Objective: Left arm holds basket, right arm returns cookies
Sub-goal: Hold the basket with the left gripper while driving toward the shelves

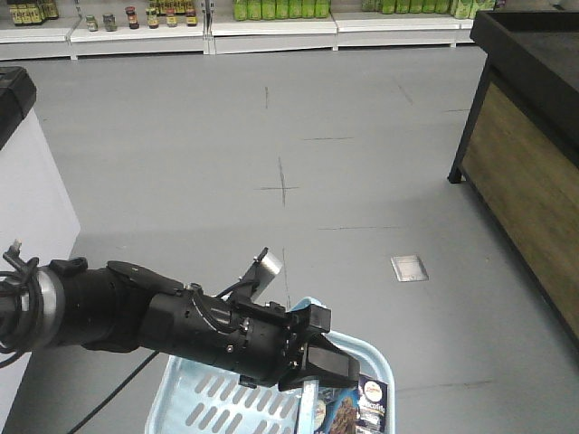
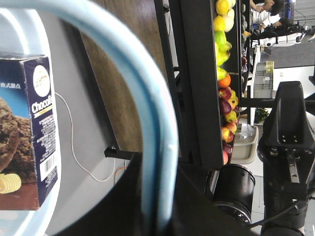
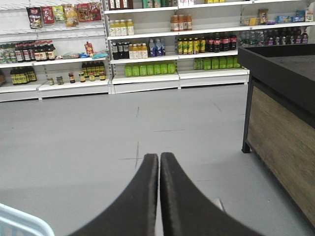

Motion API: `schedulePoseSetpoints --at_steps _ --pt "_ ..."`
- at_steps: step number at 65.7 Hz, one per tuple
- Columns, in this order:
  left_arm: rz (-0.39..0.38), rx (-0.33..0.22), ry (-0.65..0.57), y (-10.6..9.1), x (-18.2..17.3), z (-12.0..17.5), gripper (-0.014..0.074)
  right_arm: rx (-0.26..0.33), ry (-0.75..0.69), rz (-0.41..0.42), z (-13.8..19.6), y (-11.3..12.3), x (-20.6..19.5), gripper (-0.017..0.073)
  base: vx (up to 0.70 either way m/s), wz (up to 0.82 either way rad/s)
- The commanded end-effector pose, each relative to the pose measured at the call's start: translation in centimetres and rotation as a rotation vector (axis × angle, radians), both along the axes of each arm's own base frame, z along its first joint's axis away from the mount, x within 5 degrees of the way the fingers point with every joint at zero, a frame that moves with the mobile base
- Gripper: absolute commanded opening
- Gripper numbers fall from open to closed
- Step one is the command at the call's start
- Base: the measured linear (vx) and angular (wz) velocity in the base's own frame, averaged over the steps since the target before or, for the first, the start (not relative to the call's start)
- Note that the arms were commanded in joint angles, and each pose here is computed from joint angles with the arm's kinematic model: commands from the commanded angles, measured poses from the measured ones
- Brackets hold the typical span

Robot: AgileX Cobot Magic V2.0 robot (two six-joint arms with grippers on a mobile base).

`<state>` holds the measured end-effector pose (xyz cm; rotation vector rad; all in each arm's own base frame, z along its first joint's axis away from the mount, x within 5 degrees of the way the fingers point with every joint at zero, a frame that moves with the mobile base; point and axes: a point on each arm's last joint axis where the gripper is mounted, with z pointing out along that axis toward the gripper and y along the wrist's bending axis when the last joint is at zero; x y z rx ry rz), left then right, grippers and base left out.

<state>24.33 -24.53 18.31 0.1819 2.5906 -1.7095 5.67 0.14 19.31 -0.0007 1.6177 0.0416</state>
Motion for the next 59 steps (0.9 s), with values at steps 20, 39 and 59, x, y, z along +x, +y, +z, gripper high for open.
schedulePoseSetpoints --at_steps 20,39,59 --pt "-0.006 -0.127 -0.031 -0.27 -0.17 3.21 -0.0006 -0.004 -0.089 0.004 0.82 0.03 -0.08 -0.0008 0.38 0.02" --pt "-0.006 -0.127 -0.031 -0.27 -0.17 3.21 -0.0006 -0.004 -0.089 0.004 0.82 0.03 -0.08 -0.0008 0.40 0.05" --pt "-0.006 -0.127 -0.031 -0.27 -0.17 3.21 -0.0006 -0.004 -0.089 0.004 0.82 0.03 -0.08 -0.0008 0.41 0.09"
